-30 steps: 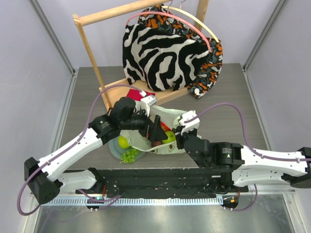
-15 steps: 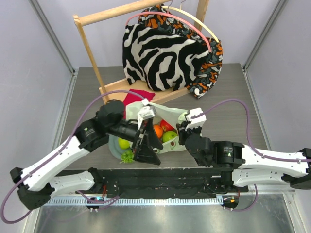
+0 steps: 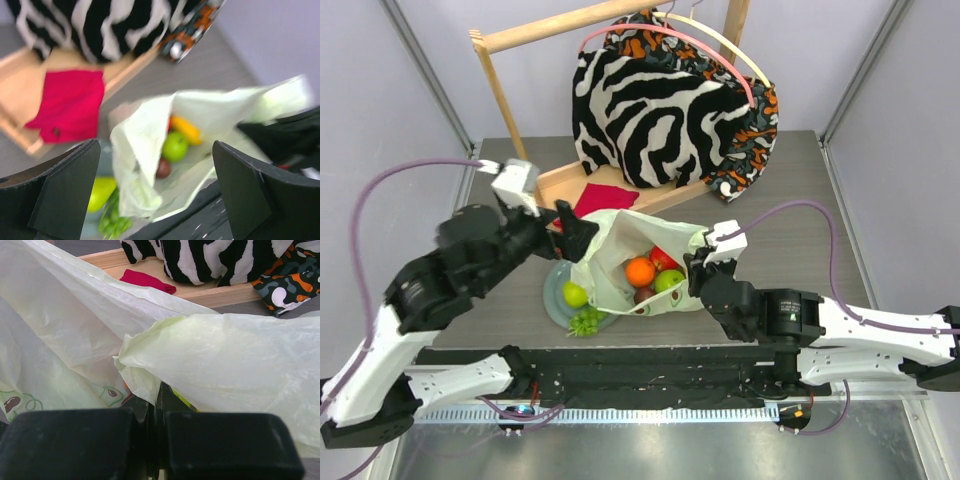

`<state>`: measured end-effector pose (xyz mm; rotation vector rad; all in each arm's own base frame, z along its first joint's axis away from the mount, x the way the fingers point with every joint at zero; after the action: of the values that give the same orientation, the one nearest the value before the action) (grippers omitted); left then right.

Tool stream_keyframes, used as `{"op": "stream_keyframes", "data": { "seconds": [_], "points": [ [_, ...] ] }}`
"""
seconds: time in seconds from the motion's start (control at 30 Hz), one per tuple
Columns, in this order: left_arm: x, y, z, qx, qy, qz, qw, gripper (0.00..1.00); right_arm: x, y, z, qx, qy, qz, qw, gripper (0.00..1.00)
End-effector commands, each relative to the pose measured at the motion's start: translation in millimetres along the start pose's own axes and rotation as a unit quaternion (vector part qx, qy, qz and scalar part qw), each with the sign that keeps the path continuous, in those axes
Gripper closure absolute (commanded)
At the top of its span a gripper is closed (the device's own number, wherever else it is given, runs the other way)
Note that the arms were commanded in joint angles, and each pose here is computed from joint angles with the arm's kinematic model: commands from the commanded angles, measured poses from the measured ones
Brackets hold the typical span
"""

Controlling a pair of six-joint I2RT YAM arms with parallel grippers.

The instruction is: Place the fruits into the plastic bag

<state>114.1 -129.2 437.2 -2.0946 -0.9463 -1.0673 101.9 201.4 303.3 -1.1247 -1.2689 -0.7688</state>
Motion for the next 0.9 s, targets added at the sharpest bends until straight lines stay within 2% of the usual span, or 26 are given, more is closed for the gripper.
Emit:
{"op": "stream_keyframes", "data": {
  "seconds": [0.0,0.13,0.3,0.37,0.4,0.47,0.5,0.6,0.63,0.73,0.87],
  "points": [
    [-54.1,26.7,31.2,0.106,0.046,0.12,0.986,0.0,21.7,-3.7,-7.2,-0.013,0.054,-0.023,0.998,0.99],
    [-70.9,29.8,26.5,0.053,0.012,0.142,0.988,0.0,25.9,-5.7,-10.3,-0.009,0.066,-0.026,0.997,0.99],
    [-96.9,43.7,37.0,0.09,0.013,0.198,0.976,0.0,29.1,-6.0,-13.1,-0.012,0.067,-0.029,0.997,0.99],
    [-107.0,52.7,34.1,0.078,0.014,0.232,0.97,0.33,34.2,-6.5,-15.0,-0.014,0.067,-0.032,0.997,0.99],
    [-109.5,55.9,32.3,0.07,0.013,0.239,0.968,0.68,37.1,-7.3,-16.7,-0.016,0.059,-0.035,0.998,0.99],
    [-105.3,65.1,22.0,0.035,0.009,0.232,0.972,0.92,48.5,-9.5,-22.8,-0.031,0.051,-0.044,0.997,0.99],
    [-97.2,70.2,15.3,0.021,0.015,0.221,0.975,1.0,53.0,-10.9,-26.7,-0.037,0.034,-0.048,0.998,0.99],
    [-76.7,91.5,3.4,0.005,0.029,0.196,0.98,1.0,74.4,-18.0,-42.5,-0.073,0.026,-0.068,0.995,0.99],
    [-55.5,92.2,-10.2,-0.024,0.024,0.175,0.984,1.0,86.5,-23.3,-50.4,-0.083,0.019,-0.077,0.993,0.99],
    [-19.8,111.5,-18.5,-0.057,0.008,0.139,0.989,1.0,105.0,-35.1,-70.9,-0.115,0.016,-0.091,0.989,0.99],
    [3.0,135.5,-16.5,-0.091,-0.027,0.129,0.987,1.0,109.6,-47.9,-92.9,-0.139,0.03,-0.102,0.985,0.99]
  ]
}}
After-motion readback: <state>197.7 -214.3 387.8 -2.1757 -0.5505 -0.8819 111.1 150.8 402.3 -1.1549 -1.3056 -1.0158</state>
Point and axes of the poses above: each gripper's point midway between its finger pads, its own y axis out along the fingers, its own z axis along the line the jaws close on, x = y × z, the point moved 9 cm from there along -y, back along the fingers, and after that the axes turned 12 degrees about -y, right-handed, at the moved point
